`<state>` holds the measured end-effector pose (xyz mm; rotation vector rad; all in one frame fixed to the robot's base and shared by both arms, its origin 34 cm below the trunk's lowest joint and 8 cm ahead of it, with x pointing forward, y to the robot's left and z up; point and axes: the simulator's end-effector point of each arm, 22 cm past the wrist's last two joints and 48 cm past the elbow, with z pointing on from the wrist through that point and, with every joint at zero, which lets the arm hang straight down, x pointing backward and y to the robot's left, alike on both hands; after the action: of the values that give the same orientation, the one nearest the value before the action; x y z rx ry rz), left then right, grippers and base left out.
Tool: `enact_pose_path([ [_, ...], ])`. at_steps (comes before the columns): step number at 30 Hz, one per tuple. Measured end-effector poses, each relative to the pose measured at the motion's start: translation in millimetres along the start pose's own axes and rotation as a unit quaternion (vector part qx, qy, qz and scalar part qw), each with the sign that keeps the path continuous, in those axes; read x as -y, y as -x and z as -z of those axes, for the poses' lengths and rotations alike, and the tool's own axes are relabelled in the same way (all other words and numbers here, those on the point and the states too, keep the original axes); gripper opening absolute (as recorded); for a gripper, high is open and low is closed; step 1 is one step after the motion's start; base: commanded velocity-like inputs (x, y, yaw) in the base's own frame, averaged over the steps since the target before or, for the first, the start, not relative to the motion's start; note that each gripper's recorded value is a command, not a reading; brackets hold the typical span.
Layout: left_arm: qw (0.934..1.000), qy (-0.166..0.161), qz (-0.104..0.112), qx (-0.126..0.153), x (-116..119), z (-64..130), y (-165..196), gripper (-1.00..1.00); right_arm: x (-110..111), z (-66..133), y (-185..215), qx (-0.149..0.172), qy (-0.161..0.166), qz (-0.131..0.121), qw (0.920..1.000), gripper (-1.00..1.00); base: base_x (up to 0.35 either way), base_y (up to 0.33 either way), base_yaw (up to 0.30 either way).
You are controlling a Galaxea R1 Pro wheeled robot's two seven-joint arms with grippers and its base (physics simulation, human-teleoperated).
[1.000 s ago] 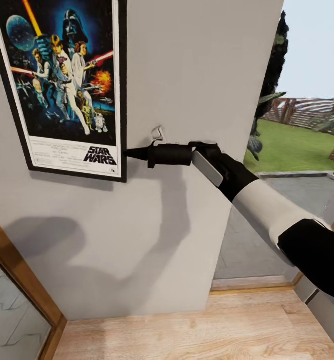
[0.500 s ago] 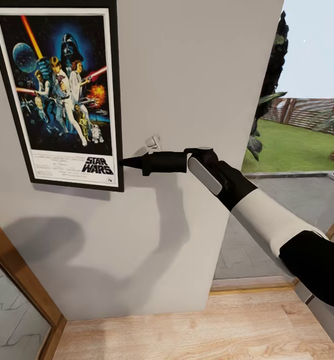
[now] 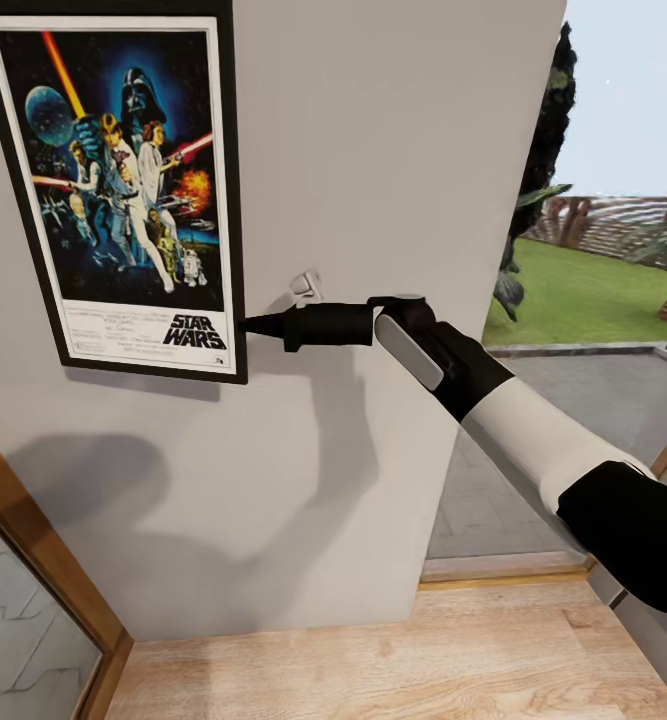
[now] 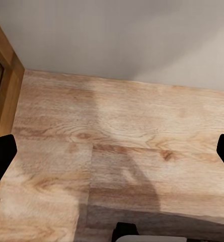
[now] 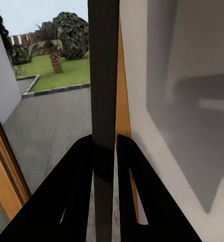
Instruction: Pick up the poster from the kitchen countertop and hang it on one of the wall nails in the kitchen.
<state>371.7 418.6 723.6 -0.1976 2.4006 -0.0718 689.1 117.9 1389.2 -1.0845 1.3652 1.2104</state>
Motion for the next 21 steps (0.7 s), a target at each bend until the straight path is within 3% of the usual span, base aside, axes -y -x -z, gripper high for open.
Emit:
enact_pose_path([
  [17,1.0000,0.000,0.000,0.000,0.0,0.0,0.0,1.00,0.7,0.6,-0.4,0.001,-0.001,-0.001,1.0000,-1.00,0.000,0.000,0.000],
  [21,0.9999,0.001,0.010,0.011,5.3,5.2,-3.7,1.00,27.1,13.2,-22.1,-0.011,-0.038,0.001,0.9992,-1.00,0.000,0.000,0.000],
])
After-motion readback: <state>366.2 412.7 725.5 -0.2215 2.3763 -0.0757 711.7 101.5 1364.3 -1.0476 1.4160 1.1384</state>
